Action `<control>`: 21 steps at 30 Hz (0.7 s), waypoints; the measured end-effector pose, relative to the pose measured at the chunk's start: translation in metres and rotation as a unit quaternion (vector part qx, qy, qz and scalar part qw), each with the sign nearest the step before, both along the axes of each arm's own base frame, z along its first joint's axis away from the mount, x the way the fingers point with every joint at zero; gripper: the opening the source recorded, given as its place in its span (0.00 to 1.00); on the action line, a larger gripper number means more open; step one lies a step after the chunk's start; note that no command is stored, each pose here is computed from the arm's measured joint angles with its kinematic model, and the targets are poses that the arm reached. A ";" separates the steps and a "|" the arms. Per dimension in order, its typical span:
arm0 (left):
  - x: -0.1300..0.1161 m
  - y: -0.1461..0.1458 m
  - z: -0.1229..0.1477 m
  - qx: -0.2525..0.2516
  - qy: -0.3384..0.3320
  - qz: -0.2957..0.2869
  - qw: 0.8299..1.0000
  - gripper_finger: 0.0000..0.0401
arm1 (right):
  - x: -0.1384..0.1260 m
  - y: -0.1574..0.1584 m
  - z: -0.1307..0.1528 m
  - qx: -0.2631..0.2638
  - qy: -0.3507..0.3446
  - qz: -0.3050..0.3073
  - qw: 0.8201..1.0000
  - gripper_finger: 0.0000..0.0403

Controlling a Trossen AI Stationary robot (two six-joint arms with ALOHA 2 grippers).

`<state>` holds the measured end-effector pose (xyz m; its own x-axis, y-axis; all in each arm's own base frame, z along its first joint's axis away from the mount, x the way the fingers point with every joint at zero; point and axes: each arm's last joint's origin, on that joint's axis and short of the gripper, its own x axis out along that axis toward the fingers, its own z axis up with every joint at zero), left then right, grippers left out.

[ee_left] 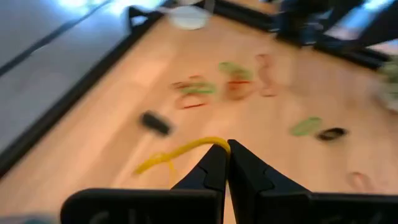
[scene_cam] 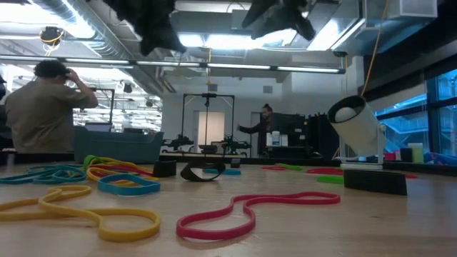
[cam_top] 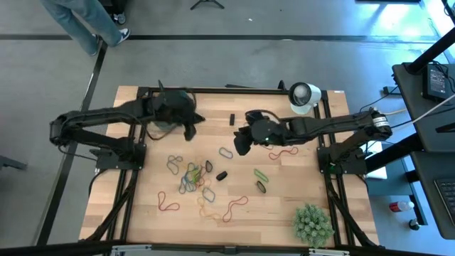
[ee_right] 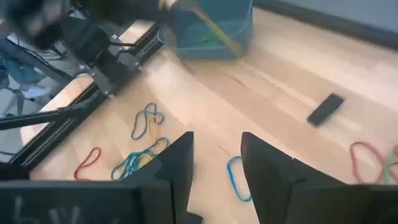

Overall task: Pick and place rubber bands into bin
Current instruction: Put the yellow rubber band into the bin

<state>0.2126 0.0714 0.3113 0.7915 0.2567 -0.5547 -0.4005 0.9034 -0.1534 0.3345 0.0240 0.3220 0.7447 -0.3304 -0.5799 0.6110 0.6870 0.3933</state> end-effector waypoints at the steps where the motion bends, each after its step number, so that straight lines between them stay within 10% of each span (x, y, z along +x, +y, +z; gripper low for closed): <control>1: -0.007 0.006 0.000 0.002 0.010 0.015 1.000 0.01 | 0.002 0.000 -0.006 0.002 0.009 -0.001 1.000 0.33; 21: -0.089 0.106 -0.067 -0.055 0.162 0.204 0.964 0.01 | 0.042 0.013 -0.063 0.063 0.031 0.005 0.997 0.32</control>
